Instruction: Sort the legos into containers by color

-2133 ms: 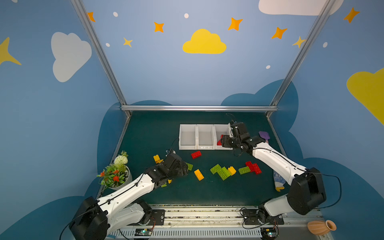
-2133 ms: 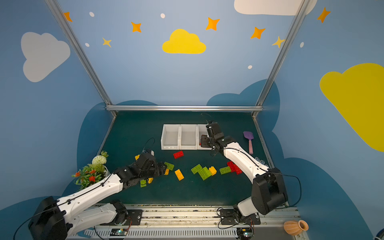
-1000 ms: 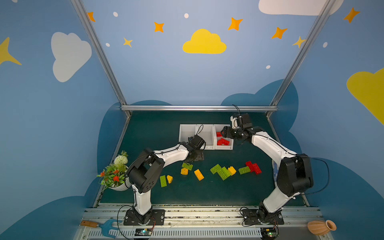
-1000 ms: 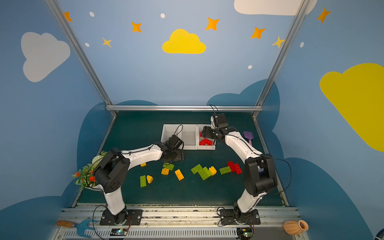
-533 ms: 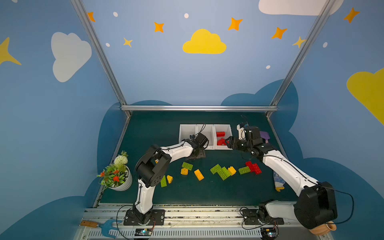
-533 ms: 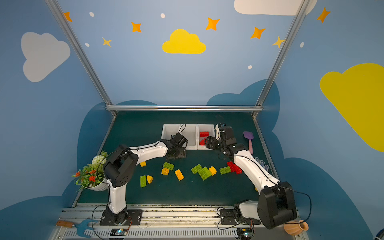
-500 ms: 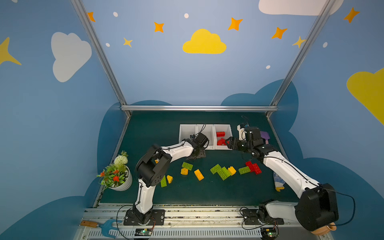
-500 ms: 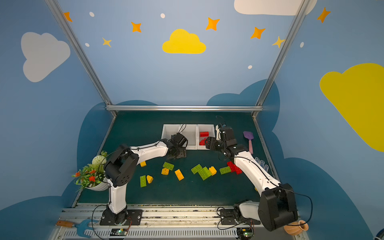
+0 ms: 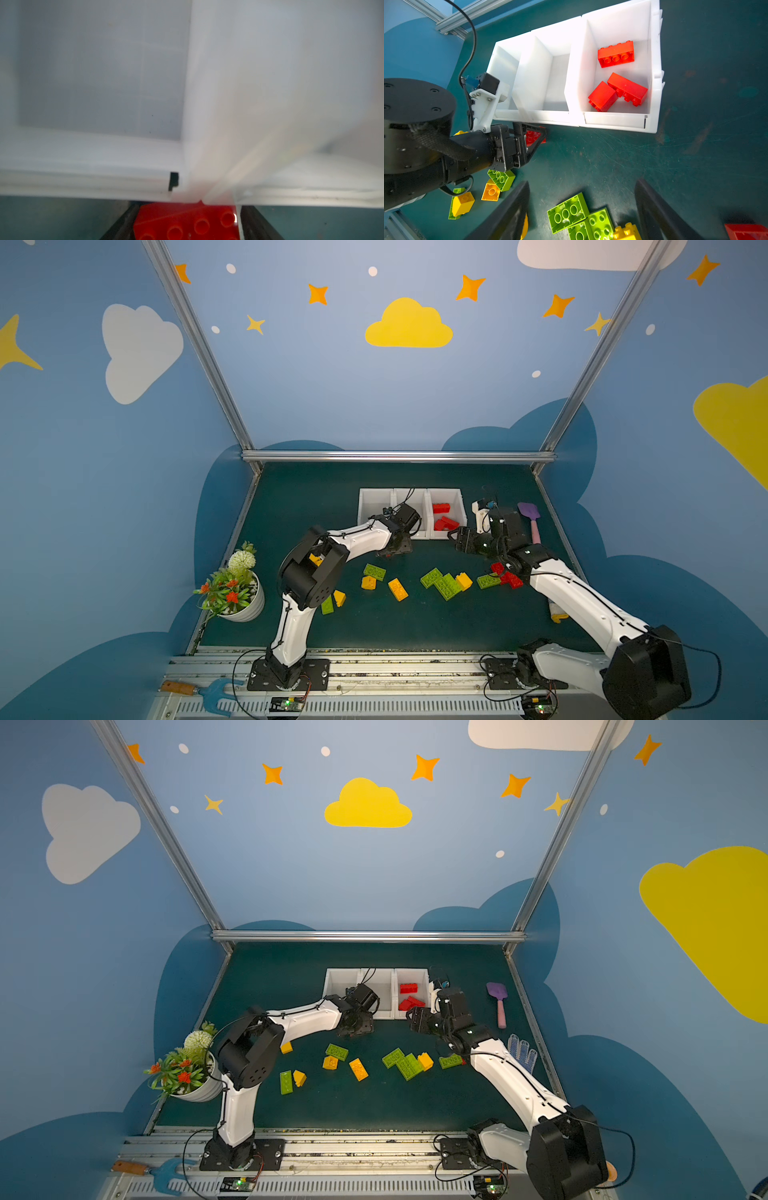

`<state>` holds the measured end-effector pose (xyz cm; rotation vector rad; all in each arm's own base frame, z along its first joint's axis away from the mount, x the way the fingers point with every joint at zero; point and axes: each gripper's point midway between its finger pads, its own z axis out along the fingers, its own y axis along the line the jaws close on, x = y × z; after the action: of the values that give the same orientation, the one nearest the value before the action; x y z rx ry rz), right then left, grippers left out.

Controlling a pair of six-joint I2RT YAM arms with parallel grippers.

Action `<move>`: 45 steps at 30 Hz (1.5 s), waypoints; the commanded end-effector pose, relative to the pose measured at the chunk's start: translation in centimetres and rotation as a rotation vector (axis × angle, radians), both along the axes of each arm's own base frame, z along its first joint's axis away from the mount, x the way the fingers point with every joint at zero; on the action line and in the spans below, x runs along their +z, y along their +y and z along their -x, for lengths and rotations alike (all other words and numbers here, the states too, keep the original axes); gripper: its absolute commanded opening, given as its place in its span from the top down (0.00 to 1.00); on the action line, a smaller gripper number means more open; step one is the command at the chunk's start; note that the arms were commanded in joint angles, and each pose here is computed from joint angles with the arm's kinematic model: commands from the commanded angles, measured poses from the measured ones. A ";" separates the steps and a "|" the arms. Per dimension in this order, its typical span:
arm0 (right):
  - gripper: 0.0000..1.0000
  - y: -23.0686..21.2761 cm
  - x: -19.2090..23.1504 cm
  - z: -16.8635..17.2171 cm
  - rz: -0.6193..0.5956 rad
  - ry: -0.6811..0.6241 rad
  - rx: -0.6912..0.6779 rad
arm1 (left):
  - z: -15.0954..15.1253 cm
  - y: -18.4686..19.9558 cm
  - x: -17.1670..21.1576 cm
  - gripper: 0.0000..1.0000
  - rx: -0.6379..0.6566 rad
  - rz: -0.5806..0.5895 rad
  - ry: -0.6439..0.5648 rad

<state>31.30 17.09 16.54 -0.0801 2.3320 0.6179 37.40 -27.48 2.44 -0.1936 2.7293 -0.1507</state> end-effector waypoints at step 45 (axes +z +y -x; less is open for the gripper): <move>0.22 -4.2 -4.3 8.2 -0.027 0.039 -0.098 | -4.7 -11.0 13.2 0.48 -0.274 0.137 -0.195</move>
<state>23.83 12.83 12.95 0.0633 2.3217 0.5965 42.18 -37.72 16.47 0.0854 2.5004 -0.4292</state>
